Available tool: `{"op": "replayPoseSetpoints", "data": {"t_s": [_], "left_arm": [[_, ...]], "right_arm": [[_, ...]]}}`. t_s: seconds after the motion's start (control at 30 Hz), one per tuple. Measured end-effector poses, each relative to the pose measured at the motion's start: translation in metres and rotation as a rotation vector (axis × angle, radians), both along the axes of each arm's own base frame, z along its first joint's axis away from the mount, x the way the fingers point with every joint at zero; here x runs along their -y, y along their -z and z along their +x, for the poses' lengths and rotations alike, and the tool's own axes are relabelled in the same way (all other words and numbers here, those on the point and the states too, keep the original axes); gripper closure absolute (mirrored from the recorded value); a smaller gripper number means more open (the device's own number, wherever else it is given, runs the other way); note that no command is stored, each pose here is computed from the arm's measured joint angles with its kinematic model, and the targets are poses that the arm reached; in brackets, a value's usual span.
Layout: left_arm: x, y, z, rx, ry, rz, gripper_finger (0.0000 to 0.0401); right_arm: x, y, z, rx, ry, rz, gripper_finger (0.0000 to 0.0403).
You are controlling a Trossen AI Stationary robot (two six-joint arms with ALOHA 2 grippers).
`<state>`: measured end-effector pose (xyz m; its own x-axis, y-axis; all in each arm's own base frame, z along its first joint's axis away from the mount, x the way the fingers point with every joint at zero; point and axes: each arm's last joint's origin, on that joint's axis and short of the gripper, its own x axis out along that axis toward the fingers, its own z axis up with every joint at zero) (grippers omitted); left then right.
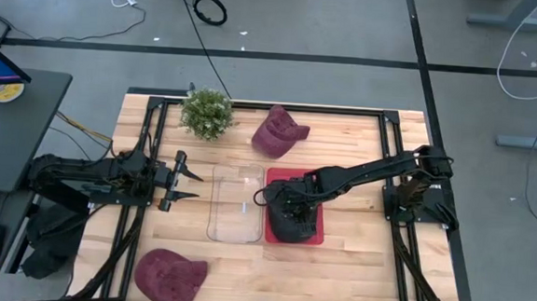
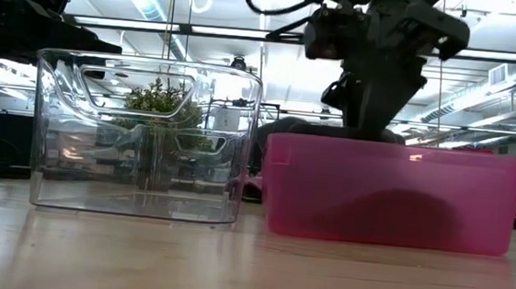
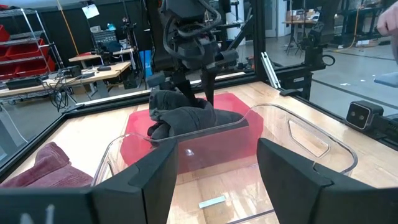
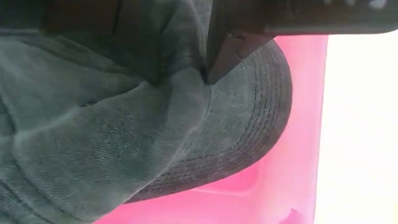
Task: Pick & Place hat
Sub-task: Stack the top black cap onto the black cap in the red bin
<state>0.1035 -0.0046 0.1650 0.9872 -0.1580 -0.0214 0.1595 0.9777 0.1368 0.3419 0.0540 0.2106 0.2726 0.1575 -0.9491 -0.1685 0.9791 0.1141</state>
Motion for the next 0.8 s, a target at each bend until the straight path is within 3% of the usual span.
{"op": "replayPoseSetpoints", "data": {"t_s": [0.27,0.57,0.67,0.8], "left_arm": [[0.0,0.0,0.0,-0.002,0.0,0.0,0.0179],[0.0,0.0,0.0,0.0,0.0,0.0,0.0179],[0.0,0.0,0.0,-0.002,0.0,0.0,0.0179],[0.0,0.0,0.0,-0.002,0.0,0.0,0.0179]], "right_arm": [[0.004,-0.029,-0.004,0.131,0.057,0.038,0.0268],[0.008,-0.054,0.028,0.566,0.052,-0.042,0.0268],[0.008,-0.041,0.033,0.522,0.08,-0.056,0.0268],[0.017,-0.013,0.033,0.355,0.134,-0.117,0.0268]]}}
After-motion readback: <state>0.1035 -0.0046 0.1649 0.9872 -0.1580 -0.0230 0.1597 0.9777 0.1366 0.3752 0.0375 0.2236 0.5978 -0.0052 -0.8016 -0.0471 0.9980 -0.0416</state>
